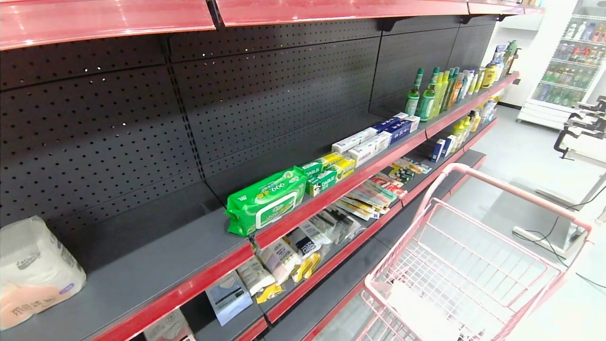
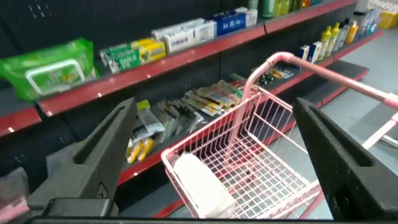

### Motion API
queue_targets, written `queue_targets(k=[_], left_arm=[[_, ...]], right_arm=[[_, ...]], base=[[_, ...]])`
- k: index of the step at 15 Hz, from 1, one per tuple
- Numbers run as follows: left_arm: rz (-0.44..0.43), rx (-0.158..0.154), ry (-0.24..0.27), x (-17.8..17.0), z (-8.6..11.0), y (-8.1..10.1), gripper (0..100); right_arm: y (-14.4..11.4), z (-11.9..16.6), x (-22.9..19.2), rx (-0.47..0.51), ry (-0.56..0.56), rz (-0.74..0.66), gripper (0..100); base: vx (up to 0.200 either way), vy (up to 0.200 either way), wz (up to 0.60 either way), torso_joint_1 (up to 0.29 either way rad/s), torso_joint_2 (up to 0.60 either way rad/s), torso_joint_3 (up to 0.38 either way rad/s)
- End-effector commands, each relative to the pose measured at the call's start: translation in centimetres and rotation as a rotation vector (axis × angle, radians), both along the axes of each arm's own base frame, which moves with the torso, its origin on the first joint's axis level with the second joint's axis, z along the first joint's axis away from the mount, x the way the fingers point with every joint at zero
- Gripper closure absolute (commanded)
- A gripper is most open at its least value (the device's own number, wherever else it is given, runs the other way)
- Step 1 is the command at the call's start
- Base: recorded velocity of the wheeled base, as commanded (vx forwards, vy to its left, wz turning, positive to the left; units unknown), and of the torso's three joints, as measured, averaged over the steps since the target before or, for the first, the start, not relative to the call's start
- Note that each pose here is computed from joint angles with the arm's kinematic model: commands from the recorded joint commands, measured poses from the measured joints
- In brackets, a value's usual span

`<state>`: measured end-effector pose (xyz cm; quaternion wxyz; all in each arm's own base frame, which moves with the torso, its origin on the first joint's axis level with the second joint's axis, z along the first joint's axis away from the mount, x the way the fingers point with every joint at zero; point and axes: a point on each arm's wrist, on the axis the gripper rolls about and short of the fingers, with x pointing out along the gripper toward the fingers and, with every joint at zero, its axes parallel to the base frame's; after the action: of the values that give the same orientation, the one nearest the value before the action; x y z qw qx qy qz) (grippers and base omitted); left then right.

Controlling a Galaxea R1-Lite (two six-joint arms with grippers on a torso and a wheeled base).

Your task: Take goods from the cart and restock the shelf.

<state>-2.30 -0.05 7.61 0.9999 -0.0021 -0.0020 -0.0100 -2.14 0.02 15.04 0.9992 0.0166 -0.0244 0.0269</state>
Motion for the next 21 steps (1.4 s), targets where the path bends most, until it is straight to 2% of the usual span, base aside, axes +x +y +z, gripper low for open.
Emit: queue_targets(k=[1, 2, 3, 4, 5, 6, 7, 10, 14, 17, 21], left_arm=[[0.002, 0.000, -0.001, 0.0, 0.0, 0.0, 0], [0.000, 0.001, -0.001, 0.0, 0.0, 0.0, 0], [0.000, 0.001, 0.001, 0.0, 0.0, 0.0, 0], [-0.003, 0.003, -0.001, 0.0, 0.0, 0.0, 0], [-0.003, 0.004, -0.001, 0.0, 0.0, 0.0, 0], [-0.003, 0.004, 0.001, 0.0, 0.0, 0.0, 0], [-0.003, 0.003, -0.001, 0.0, 0.0, 0.0, 0], [-0.003, 0.004, -0.001, 0.0, 0.0, 0.0, 0], [-0.001, 0.004, -0.001, 0.0, 0.0, 0.0, 0], [-0.003, 0.004, -0.001, 0.0, 0.0, 0.0, 0], [-0.003, 0.004, -0.001, 0.0, 0.0, 0.0, 0]], right_arm=[[0.0, 6.6, 10.4, 0.070, 0.328, -0.044, 0], [-0.3, 5.4, 12.7, 0.111, 0.442, -0.072, 0], [-0.3, 3.9, 14.5, 0.098, 0.563, -0.082, 0], [-0.2, 3.1, 15.2, 0.074, 0.627, -0.073, 0], [0.0, -0.1, 16.5, -0.031, 0.854, -0.027, 0], [0.0, -2.2, 17.8, -0.087, 0.984, 0.002, 0], [0.0, -3.5, 19.3, -0.125, 1.050, 0.037, 0], [2.1, -5.7, 23.8, -0.221, 1.144, 0.155, 0], [4.1, -9.5, 25.3, -0.359, 1.278, 0.305, 0], [4.8, -12.0, 25.9, -0.384, 1.276, 0.343, 0], [6.3, -14.9, 26.0, -0.442, 1.272, 0.407, 0]], base=[[0.000, 0.000, 0.00, 0.000, 0.00, 0.000], [0.000, 0.000, 0.00, 0.000, 0.00, 0.000], [0.000, 0.000, 0.00, 0.000, 0.00, 0.000], [0.000, 0.000, 0.00, 0.000, 0.00, 0.000], [0.000, 0.000, 0.00, 0.000, 0.00, 0.000], [0.000, 0.000, 0.00, 0.000, 0.00, 0.000], [0.000, 0.000, 0.00, 0.000, 0.00, 0.000], [0.000, 0.000, 0.00, 0.000, 0.00, 0.000], [0.000, 0.000, 0.00, 0.000, 0.00, 0.000], [0.000, 0.000, 0.00, 0.000, 0.00, 0.000], [0.000, 0.000, -0.60, -0.001, 0.00, 0.006]])
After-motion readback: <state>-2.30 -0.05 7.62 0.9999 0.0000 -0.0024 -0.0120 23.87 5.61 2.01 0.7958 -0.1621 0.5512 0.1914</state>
